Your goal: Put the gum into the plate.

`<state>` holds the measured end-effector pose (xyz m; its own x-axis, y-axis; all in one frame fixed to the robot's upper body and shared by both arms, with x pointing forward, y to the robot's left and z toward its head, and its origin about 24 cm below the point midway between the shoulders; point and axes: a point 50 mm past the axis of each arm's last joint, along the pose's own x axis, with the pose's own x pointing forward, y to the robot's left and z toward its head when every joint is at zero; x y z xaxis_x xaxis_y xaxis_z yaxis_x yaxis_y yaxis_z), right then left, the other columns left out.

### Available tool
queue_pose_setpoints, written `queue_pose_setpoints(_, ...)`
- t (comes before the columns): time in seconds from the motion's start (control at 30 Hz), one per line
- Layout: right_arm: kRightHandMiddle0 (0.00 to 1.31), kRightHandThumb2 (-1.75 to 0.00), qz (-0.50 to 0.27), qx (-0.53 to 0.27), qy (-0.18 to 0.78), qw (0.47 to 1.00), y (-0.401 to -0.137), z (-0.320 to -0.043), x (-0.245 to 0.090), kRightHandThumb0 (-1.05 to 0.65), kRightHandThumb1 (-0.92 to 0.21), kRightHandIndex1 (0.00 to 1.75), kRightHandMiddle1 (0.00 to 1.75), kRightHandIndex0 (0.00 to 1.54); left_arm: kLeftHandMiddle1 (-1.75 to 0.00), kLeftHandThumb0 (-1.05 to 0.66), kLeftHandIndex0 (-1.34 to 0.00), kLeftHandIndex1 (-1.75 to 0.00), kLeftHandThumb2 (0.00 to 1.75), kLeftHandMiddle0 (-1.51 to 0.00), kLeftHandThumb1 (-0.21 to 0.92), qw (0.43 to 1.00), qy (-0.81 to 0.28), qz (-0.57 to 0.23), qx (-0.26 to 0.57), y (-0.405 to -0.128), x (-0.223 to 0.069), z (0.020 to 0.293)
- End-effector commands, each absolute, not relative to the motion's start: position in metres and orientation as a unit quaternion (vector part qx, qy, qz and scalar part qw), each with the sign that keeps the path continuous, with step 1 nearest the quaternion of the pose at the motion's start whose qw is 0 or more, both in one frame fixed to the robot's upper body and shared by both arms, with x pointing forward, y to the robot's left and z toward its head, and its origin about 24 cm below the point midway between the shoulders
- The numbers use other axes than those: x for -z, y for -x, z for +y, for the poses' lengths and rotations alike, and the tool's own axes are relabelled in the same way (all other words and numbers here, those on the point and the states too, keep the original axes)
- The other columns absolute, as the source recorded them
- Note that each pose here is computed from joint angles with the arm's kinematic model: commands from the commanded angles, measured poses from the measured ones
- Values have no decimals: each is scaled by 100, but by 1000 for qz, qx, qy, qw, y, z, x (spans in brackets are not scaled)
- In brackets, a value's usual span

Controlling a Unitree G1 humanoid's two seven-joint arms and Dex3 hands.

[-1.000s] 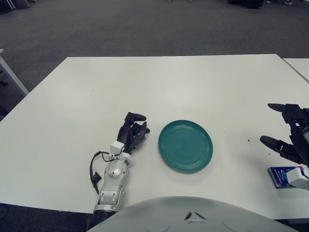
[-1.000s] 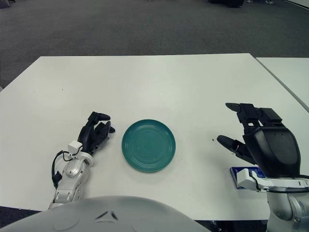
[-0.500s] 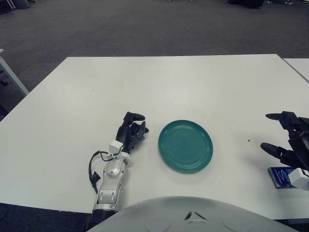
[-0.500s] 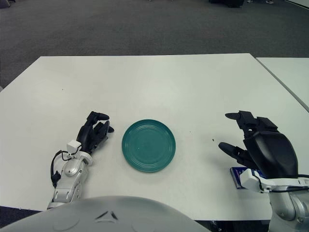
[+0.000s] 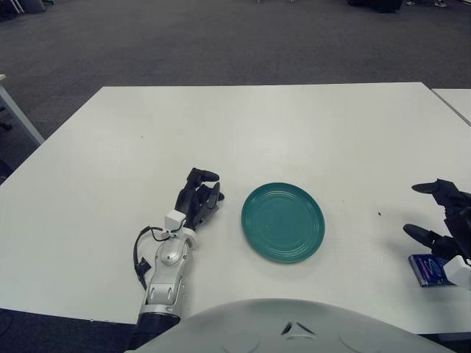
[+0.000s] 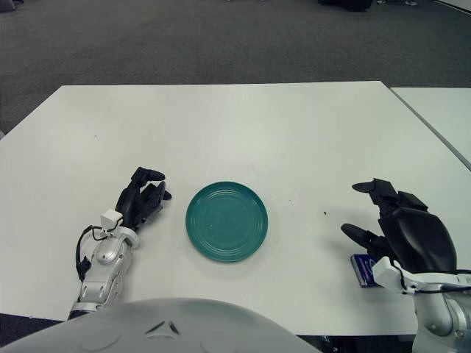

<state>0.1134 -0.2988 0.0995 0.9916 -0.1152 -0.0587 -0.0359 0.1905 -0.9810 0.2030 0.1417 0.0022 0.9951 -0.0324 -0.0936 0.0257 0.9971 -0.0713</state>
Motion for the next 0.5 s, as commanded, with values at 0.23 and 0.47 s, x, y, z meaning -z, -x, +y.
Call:
queue_pose_setpoints(0.23, 2, -34, 206, -33, 625, 752, -64, -317, -41, -69, -92, 56, 110, 42, -157, -36, -20, -175, 52, -47, 92, 996, 27, 84, 11, -209, 9, 153)
queue_pose_setpoints(0.47, 4, -36, 204, -27, 615, 762, -67, -311, -24, -69, -92, 54, 112, 42, -160, -36, -20, -175, 52, -45, 92, 996, 32, 84, 10, -211, 9, 155)
